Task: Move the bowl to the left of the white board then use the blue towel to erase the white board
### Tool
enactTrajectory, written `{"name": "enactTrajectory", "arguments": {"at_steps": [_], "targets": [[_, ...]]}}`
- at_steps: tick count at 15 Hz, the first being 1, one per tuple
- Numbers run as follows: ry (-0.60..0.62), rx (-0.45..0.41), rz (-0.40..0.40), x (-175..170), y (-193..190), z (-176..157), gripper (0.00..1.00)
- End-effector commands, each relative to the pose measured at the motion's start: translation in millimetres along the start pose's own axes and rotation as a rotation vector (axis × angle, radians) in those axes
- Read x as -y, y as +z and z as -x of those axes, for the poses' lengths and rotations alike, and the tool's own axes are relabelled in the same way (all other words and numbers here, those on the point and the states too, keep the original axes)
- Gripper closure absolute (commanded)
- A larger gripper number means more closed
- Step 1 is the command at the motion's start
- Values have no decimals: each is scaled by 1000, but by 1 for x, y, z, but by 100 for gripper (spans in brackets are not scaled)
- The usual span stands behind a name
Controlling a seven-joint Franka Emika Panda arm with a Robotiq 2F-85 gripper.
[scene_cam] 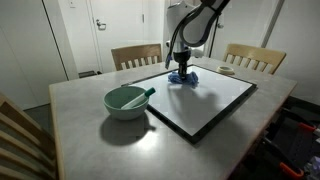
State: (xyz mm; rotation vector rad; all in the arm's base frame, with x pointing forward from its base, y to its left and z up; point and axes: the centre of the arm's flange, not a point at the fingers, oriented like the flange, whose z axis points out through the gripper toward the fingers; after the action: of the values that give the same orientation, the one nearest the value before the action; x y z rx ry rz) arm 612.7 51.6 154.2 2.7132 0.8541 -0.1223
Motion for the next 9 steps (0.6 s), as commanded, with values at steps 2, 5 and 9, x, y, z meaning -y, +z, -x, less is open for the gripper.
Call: {"name": "enactTrajectory", "arguments": {"at_steps": [2,5,9], "targets": [[76,47,-32,-7,44,42,98],[84,14,-17,-34,42,48,98],[122,-9,17,-93,40,73,98]]}}
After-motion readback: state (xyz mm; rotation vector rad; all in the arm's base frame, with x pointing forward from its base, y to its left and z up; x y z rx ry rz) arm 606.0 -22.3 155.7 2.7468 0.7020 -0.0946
